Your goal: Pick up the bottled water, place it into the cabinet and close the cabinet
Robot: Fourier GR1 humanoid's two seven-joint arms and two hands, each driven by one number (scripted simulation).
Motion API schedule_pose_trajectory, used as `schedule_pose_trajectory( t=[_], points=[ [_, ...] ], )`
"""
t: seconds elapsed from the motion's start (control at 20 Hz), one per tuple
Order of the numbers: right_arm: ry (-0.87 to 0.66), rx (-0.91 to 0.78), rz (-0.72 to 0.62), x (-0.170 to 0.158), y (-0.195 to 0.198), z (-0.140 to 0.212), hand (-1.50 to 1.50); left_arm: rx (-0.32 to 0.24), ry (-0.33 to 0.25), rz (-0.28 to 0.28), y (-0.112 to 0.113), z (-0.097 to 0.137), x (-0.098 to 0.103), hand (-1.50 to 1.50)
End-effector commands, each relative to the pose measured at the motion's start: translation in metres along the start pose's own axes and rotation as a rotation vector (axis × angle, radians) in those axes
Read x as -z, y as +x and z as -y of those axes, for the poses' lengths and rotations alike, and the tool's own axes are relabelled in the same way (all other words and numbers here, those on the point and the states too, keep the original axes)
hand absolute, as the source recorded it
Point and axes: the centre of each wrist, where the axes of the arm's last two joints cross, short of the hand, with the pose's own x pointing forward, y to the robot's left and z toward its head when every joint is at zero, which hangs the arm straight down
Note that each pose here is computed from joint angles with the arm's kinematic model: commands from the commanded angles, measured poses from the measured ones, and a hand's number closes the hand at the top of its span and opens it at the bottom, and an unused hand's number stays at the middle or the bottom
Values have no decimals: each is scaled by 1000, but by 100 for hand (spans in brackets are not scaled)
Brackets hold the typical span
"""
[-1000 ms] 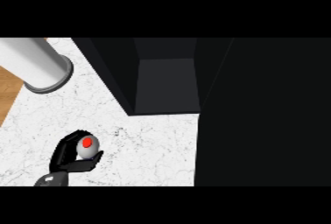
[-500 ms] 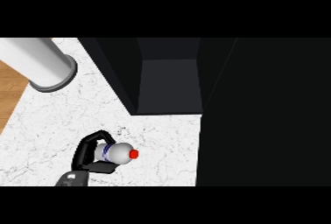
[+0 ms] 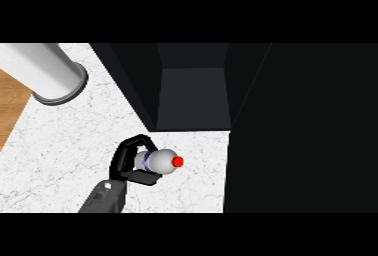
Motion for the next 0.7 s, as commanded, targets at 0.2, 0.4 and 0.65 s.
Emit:
schedule_pose_trajectory(
  t=[0.2,0.4,0.65],
  points=[
    [1,-11,39,6,18,7,-150,-20,7,-17,45,53,48,150],
    [-12,-36,60,5,28,10,-150,4,1,-25,68,79,84,150],
    [6,-19,60,9,43,7,-150,32,63,-55,91,101,112,150]
  ],
)
